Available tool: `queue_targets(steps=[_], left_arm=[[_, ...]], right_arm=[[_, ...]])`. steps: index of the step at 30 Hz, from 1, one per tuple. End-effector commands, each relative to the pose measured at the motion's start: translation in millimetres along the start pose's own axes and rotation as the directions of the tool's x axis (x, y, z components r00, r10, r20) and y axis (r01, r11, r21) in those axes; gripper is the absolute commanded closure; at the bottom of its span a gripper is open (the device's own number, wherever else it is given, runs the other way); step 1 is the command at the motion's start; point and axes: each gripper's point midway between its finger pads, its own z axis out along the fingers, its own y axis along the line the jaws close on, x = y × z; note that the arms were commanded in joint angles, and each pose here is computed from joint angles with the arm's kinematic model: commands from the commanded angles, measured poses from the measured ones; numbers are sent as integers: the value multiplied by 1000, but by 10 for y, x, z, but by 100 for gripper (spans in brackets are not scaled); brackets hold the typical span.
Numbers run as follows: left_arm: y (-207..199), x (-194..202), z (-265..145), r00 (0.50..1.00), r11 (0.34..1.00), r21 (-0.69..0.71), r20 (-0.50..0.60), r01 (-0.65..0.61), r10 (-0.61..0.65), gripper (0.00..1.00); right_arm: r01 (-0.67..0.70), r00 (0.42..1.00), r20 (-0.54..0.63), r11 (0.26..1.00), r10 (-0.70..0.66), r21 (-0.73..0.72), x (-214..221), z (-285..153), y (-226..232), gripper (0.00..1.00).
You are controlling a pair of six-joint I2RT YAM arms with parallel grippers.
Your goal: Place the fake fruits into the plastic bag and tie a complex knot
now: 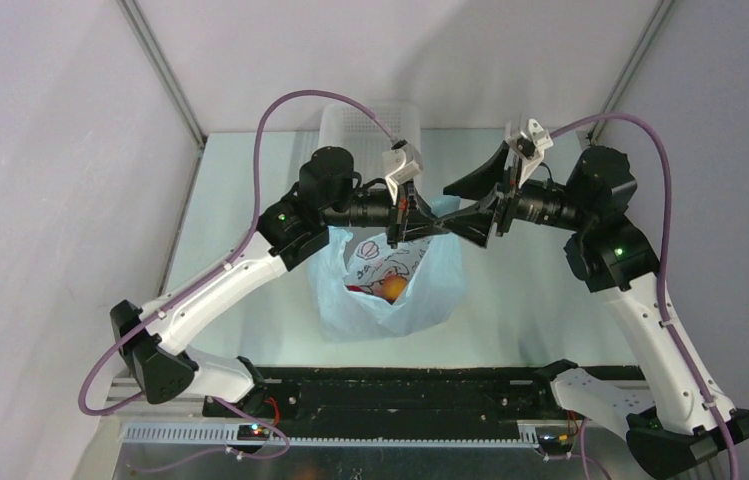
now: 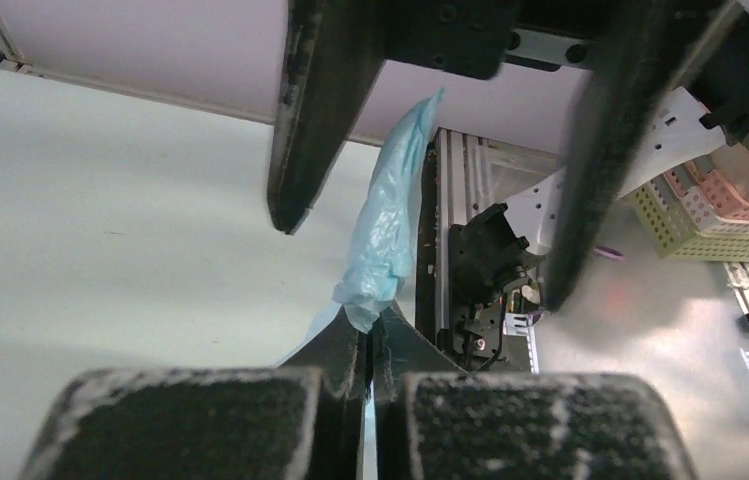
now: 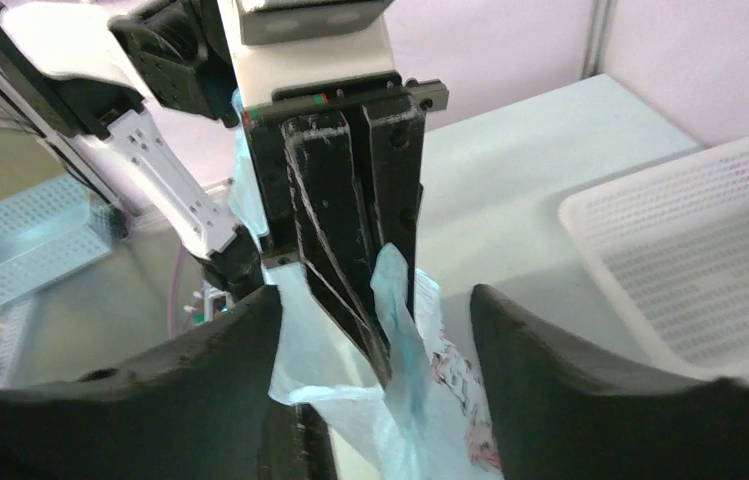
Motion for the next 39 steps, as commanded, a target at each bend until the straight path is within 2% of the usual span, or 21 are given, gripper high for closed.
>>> queue_targets(steps=[1, 2, 4, 11, 20, 26, 30, 32, 39], left_arm=[[-67, -158, -30, 998, 999, 12, 48, -45, 44, 100], [-72, -167, -40, 998, 999, 11, 50, -48, 48, 100], [-83, -191, -52, 997, 998, 12, 56, -56, 55, 100], [-122, -224, -71, 996, 998, 28, 60, -62, 60, 100], [-158, -247, -84, 996, 997, 50, 66, -59, 56, 100], [-178, -253, -84, 996, 996, 60, 67, -59, 55, 100], [-158, -267, -84, 996, 997, 48, 72, -56, 52, 100], [-157, -283, -84, 996, 997, 46, 77, -55, 51, 100], [-167, -326, -88, 994, 997, 49, 96, -53, 48, 100]], right_arm=[[59, 998, 39, 998, -59, -1, -31, -103, 72, 19], [72, 996, 46, 997, -72, -13, -28, -147, 130, 14], [76, 996, 49, 997, -75, -22, 48, -204, 148, 10], [61, 997, 39, 997, -59, -54, 424, -267, 123, 7], [31, 998, 50, 997, -27, -77, 568, -121, -49, 18], [17, 999, 47, 994, -12, -106, 605, -3, -87, 30], [1, 999, 33, 992, 4, -123, 658, 50, -102, 46], [-6, 1000, 23, 992, 9, -125, 691, 63, -101, 52], [-26, 1000, -2, 993, 26, -118, 784, 75, -107, 54]])
